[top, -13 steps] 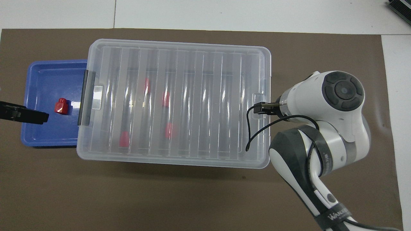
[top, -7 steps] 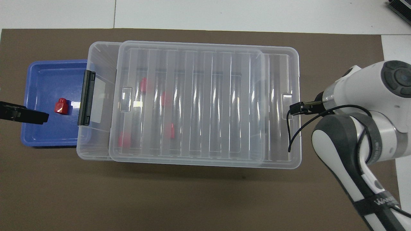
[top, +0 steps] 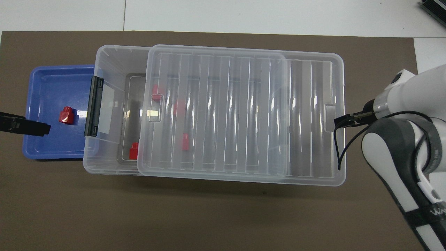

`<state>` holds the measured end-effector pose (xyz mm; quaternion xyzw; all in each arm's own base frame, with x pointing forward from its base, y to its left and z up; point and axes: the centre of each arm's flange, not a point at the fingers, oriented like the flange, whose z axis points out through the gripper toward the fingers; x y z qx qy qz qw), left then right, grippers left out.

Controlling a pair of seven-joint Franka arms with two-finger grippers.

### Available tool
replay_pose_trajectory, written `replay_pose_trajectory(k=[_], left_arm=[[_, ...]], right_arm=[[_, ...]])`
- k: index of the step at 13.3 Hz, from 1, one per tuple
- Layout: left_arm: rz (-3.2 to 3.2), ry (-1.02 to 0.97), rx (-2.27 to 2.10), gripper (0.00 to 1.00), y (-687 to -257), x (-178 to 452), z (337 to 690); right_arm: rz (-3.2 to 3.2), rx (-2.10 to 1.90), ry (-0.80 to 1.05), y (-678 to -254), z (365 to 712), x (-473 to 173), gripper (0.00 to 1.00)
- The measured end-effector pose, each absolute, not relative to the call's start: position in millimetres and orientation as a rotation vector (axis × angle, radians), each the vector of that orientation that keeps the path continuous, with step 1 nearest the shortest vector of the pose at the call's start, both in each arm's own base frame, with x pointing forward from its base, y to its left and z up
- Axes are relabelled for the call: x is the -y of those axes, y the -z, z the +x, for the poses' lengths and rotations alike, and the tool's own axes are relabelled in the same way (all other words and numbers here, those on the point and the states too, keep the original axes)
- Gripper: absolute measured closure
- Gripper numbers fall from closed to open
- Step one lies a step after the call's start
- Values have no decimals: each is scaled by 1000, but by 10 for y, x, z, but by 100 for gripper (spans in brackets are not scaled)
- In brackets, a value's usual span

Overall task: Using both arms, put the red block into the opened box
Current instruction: 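Slide the clear lid away from the box with the right gripper, then grasp the red block in the blue tray with the left gripper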

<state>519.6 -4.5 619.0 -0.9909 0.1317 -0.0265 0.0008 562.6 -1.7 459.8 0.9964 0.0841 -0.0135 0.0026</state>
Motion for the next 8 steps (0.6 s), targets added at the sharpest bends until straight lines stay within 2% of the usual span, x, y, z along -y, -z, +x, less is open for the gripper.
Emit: replay_pose_trajectory(k=[4, 8], left_arm=[[-3101, 157, -305, 0, -6067, -340, 5321], [-3106, 195, -143, 0, -5301, -535, 5599]], right_arm=[[3117, -367, 44, -4596, 5610, 401, 0], [3116, -384, 44, -4595, 5602, 499, 0]])
